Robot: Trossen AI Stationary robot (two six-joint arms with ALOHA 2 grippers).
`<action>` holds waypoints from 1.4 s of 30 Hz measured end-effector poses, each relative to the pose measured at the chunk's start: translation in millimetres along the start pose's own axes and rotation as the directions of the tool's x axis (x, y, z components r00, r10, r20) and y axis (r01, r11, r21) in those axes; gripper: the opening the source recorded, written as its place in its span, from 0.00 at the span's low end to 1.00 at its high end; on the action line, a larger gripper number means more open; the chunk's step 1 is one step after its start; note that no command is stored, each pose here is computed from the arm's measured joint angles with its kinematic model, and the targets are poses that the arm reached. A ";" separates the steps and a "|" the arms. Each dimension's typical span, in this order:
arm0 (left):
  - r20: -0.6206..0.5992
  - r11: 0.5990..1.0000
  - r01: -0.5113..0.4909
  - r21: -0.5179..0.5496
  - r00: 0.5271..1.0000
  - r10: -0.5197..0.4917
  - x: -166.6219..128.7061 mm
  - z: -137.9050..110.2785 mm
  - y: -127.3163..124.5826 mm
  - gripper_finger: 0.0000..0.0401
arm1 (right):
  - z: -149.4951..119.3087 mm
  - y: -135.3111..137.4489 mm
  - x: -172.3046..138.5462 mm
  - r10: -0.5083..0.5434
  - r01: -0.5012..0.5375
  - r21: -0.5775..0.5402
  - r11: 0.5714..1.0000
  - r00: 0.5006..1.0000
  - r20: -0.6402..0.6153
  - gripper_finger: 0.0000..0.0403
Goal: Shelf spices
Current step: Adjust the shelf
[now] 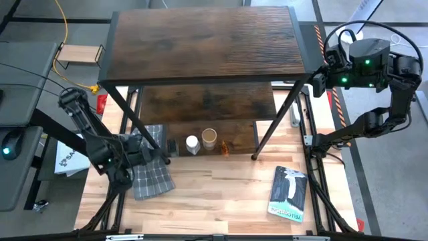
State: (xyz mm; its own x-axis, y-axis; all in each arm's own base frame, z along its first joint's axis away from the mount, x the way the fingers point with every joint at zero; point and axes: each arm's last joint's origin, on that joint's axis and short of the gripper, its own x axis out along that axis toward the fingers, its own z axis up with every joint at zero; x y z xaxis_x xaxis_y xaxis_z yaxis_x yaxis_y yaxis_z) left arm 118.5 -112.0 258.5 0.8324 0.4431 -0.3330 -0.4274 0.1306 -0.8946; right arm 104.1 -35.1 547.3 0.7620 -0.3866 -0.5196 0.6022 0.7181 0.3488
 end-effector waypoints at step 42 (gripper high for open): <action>-0.289 0.957 0.226 0.180 0.942 -0.168 -25.8 -11.0 -34.0 0.00 | -256.5 43.7 113.5 0.392 -0.239 0.616 0.751 0.911 -0.125 0.00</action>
State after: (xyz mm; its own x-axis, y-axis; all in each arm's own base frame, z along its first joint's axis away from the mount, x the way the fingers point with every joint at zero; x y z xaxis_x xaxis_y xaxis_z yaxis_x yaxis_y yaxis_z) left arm 115.5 -137.7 294.2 0.9582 0.1390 -0.2500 -0.2849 0.3846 -0.8780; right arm 155.8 100.8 303.5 0.9008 0.0022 -0.4343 0.4169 0.2754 0.8662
